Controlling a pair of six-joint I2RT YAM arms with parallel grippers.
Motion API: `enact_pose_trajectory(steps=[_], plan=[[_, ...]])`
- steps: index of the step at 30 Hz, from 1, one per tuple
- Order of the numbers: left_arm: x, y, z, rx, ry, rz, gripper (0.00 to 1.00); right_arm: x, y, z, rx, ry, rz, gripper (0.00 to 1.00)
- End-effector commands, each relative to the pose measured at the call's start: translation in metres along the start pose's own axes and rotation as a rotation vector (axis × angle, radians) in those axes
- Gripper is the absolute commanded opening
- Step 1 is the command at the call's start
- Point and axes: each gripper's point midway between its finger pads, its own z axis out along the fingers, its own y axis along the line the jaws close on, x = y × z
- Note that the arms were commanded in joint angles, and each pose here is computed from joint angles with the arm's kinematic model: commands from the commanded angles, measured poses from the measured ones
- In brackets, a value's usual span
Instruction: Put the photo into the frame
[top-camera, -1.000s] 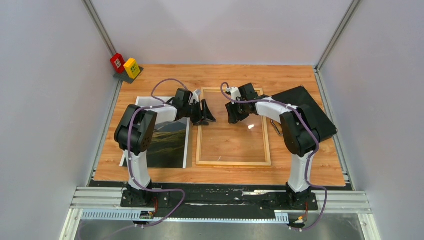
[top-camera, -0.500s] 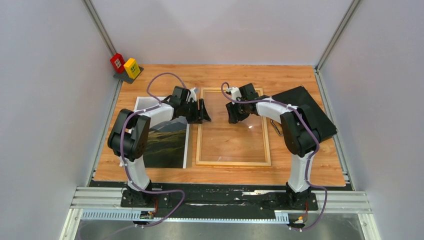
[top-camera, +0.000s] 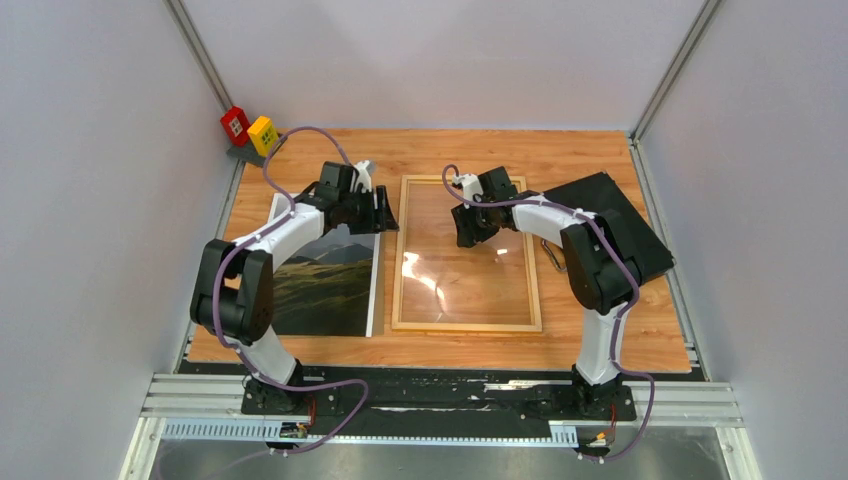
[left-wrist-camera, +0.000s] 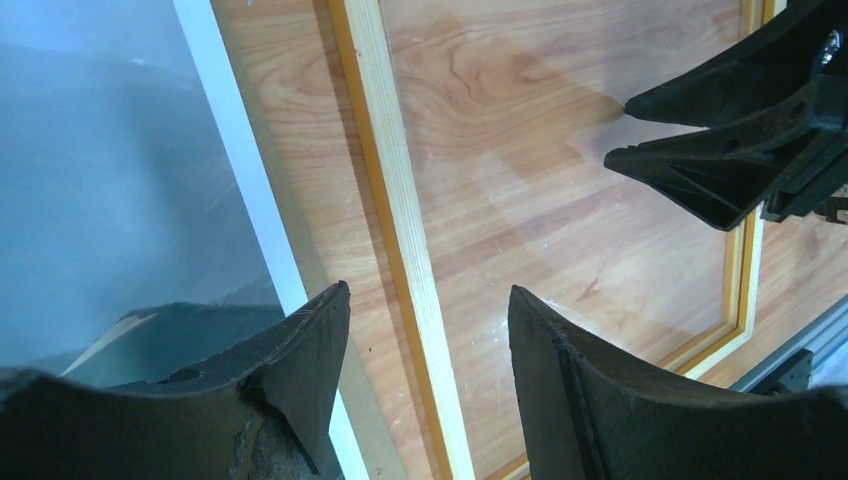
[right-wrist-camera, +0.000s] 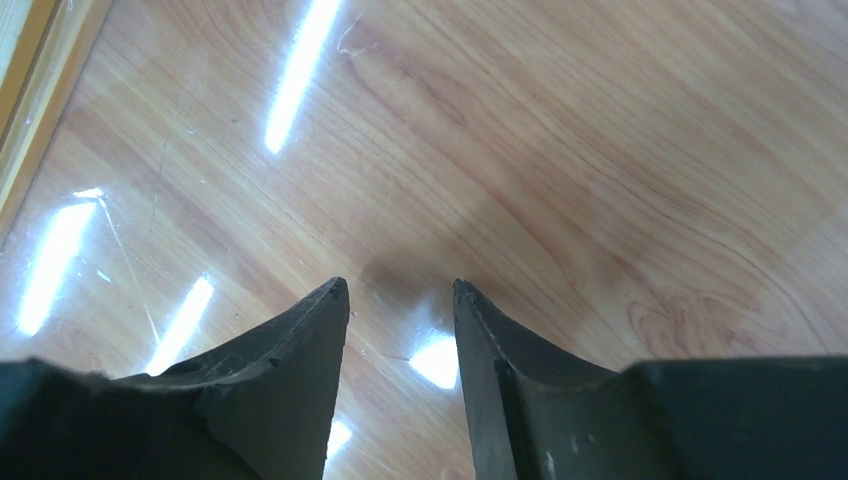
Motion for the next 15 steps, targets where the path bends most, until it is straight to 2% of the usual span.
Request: enact_pose_trajectory(steps=[1,7,11,15], plan=[[-0.018,-0.005,-0.026,-0.008,-0.071,0.081,0.67,0.0,-0.007,-0.013,0.037,0.002,0.005,0.48],[-0.035,-0.01,-0.05,-0.009,-0.144,0.143,0.67,-0.022,-0.004,-0.032,0.049,-0.046,-0.008,0.52],[-0.046,-0.015,-0.06,-0.009,-0.189,0.198,0.68,-0.042,-0.003,-0.047,0.065,-0.089,-0.025,0.61],[-0.06,-0.021,-0.061,0.007,-0.227,0.226,0.68,-0.054,-0.005,-0.061,0.09,-0.122,-0.032,0.64]])
